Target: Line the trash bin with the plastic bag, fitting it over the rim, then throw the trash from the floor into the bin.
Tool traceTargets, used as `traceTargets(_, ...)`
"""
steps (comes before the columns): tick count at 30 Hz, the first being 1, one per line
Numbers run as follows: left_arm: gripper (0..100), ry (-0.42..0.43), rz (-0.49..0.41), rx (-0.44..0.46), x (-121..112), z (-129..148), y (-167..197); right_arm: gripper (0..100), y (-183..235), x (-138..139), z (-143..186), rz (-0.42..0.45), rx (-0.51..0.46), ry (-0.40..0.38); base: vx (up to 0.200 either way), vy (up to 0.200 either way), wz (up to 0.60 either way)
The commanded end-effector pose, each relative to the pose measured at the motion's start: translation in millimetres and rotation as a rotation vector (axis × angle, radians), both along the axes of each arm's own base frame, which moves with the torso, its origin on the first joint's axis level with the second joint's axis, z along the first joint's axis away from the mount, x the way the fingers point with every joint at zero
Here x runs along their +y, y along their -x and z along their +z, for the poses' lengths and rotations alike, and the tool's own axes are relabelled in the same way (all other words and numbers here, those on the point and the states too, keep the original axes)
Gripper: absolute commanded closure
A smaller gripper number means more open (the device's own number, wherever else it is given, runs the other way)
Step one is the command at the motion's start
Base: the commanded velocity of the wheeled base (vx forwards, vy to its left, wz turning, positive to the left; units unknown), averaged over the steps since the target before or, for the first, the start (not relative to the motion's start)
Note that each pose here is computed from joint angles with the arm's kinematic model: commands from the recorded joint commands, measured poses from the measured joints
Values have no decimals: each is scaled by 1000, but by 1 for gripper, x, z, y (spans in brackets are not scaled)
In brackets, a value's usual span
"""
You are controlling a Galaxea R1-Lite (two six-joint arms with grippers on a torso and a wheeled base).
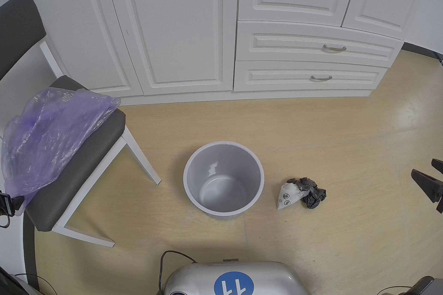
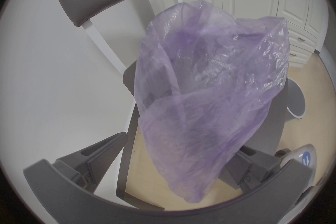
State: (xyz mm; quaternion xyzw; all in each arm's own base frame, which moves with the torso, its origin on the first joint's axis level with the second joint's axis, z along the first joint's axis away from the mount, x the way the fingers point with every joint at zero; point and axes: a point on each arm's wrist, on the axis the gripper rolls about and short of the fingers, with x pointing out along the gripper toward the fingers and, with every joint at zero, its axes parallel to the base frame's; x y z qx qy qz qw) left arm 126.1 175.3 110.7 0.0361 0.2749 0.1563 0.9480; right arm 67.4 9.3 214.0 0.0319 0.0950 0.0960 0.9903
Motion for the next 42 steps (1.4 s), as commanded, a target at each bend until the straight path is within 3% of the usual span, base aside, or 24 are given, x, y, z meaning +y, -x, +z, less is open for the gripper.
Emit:
traceTargets(1, 0, 5, 11, -24, 4, 0, -3, 0, 1, 0, 1, 2, -7, -1, 0, 0, 0)
traceTargets(9, 0, 25, -8, -53, 10, -1, -7, 0, 3, 0, 2, 8, -16, -3, 0, 0, 0)
traceTargets(17, 0, 57, 11, -73, 39, -7, -26, 0, 2, 0, 3, 7, -34, -6, 0, 0, 0)
traceTargets(21, 0, 40, 38, -143, 45, 2, -30, 0, 2, 0, 3, 7, -46, -11, 0, 0, 0)
traceTargets(26, 0, -32, -3, -252, 46, 17, -32, 0, 2, 0, 4, 18, -49, -21, 0, 0, 0)
traceTargets(35, 0, -72, -28, -286, 49, 21, -34, 0, 3, 0, 4, 19, -54, -23, 0, 0, 0)
traceTargets(36, 100, -75, -40, -294, 49, 22, -34, 0, 3, 0, 4, 19, -54, -23, 0, 0, 0)
traceTargets(42, 100, -75, -53, -297, 41, 23, -29, 0, 3, 0, 4, 19, -54, -23, 0, 0, 0)
